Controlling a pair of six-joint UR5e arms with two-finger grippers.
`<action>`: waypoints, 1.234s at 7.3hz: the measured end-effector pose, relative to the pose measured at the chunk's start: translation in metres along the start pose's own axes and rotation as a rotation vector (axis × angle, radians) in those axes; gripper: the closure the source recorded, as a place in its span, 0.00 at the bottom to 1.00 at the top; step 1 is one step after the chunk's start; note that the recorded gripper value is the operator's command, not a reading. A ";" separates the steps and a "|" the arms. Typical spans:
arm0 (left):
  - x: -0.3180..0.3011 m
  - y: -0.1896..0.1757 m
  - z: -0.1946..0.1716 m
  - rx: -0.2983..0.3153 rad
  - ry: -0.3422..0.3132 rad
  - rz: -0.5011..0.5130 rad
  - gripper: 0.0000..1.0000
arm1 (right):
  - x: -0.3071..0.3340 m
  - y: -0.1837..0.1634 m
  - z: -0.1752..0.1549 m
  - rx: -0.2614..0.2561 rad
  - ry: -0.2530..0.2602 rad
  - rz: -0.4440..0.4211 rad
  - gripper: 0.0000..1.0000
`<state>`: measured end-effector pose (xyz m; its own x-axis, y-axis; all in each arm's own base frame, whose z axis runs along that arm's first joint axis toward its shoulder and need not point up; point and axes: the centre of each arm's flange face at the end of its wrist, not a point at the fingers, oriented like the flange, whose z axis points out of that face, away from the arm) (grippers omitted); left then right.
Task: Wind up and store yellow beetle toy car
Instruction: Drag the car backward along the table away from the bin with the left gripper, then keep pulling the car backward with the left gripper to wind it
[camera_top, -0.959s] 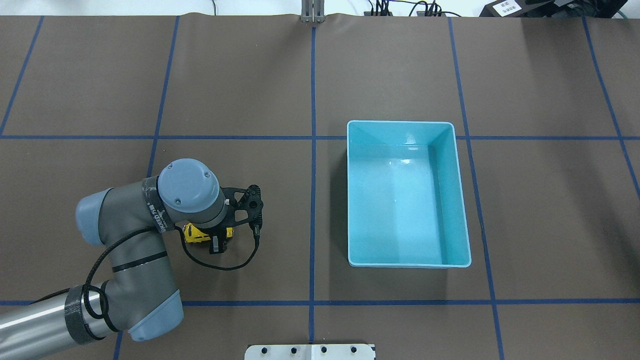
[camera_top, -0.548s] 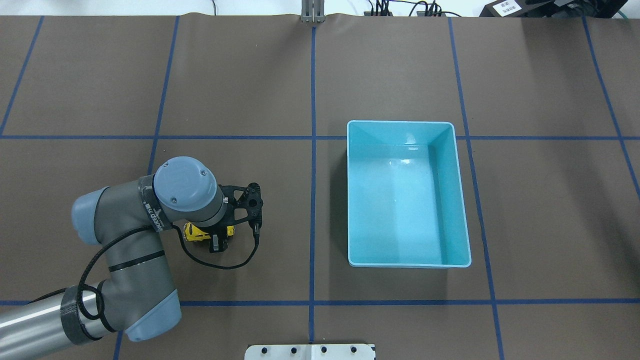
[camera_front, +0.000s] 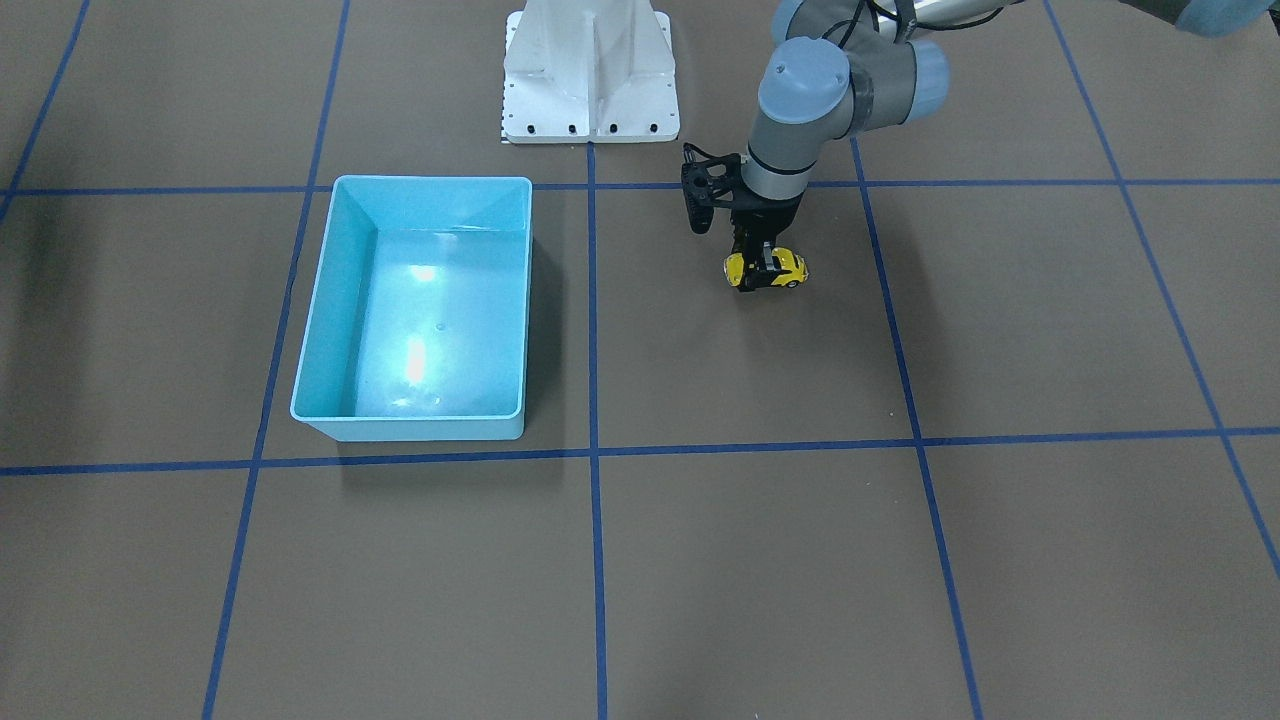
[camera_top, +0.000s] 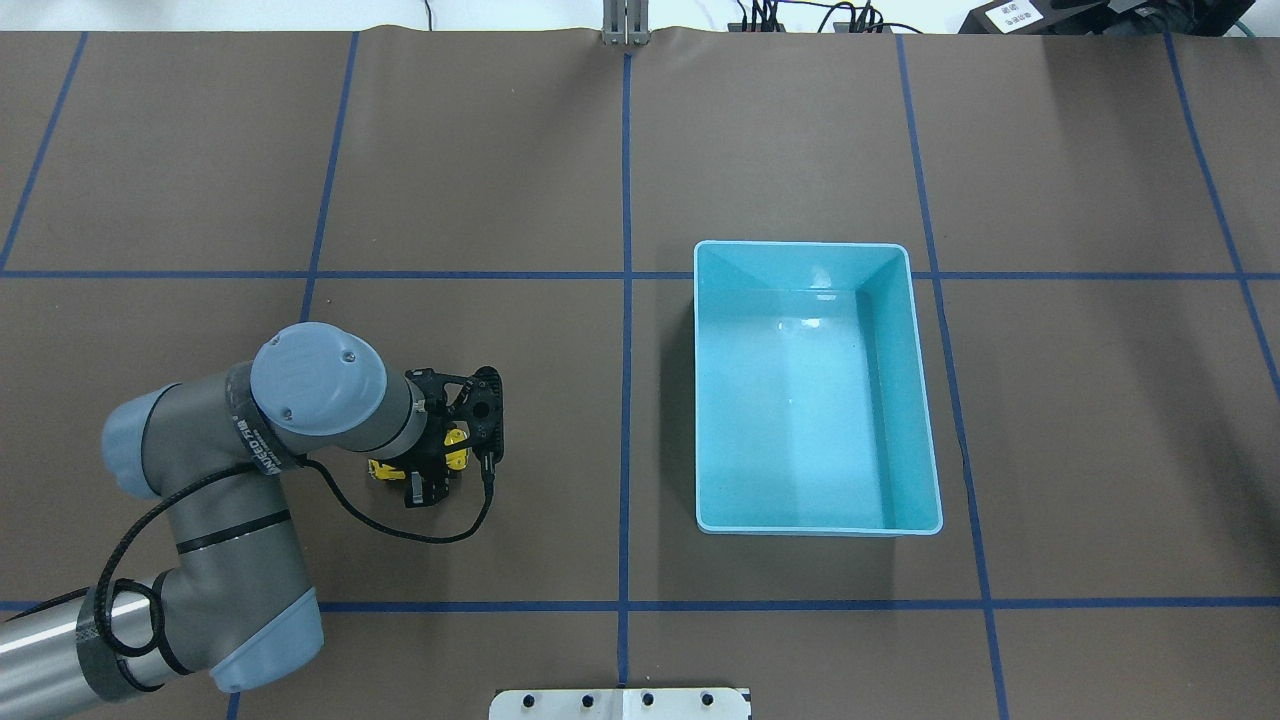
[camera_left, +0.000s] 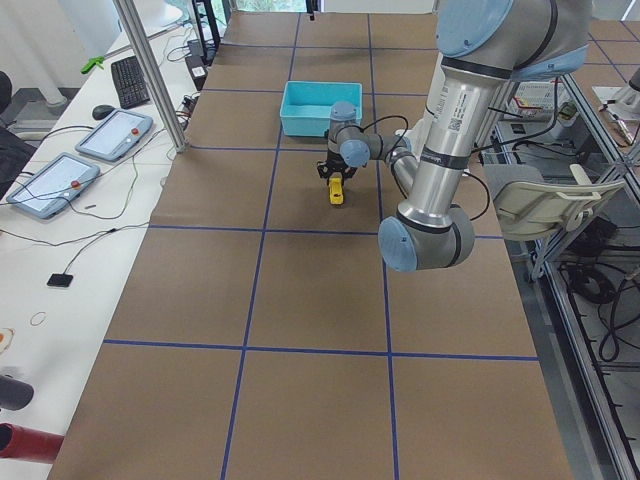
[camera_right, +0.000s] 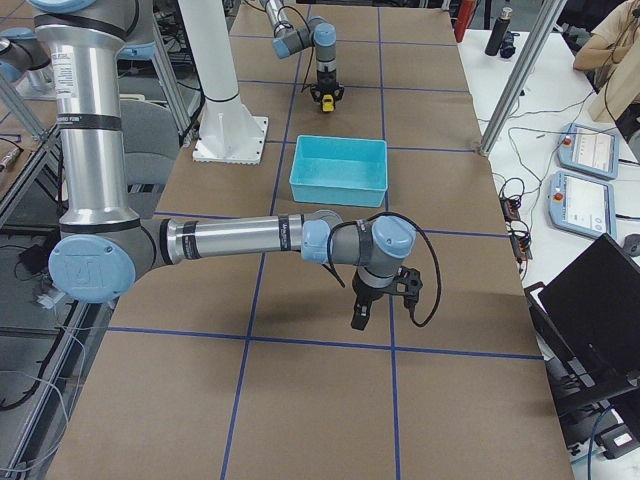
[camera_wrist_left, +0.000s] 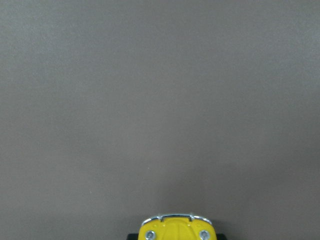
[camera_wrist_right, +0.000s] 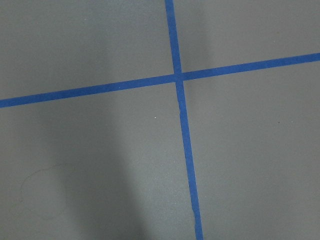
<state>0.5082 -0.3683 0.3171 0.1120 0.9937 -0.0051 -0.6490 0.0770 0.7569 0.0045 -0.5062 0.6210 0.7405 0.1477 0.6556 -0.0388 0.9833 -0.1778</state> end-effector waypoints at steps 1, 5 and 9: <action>0.000 0.002 -0.001 0.022 -0.005 0.006 1.00 | -0.002 -0.001 -0.002 0.004 0.000 -0.003 0.00; 0.002 0.005 0.000 0.055 0.009 0.012 1.00 | -0.008 -0.006 -0.009 0.019 0.005 -0.017 0.00; 0.006 0.020 0.008 0.075 0.033 0.016 1.00 | -0.020 -0.010 -0.029 0.069 0.040 -0.047 0.00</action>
<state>0.5019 -0.3612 0.3376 0.0762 0.9970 -0.0138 -0.5918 0.0564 0.8041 0.0096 -0.5219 0.5886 0.7690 0.0982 0.6317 -0.0485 0.9942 -0.0955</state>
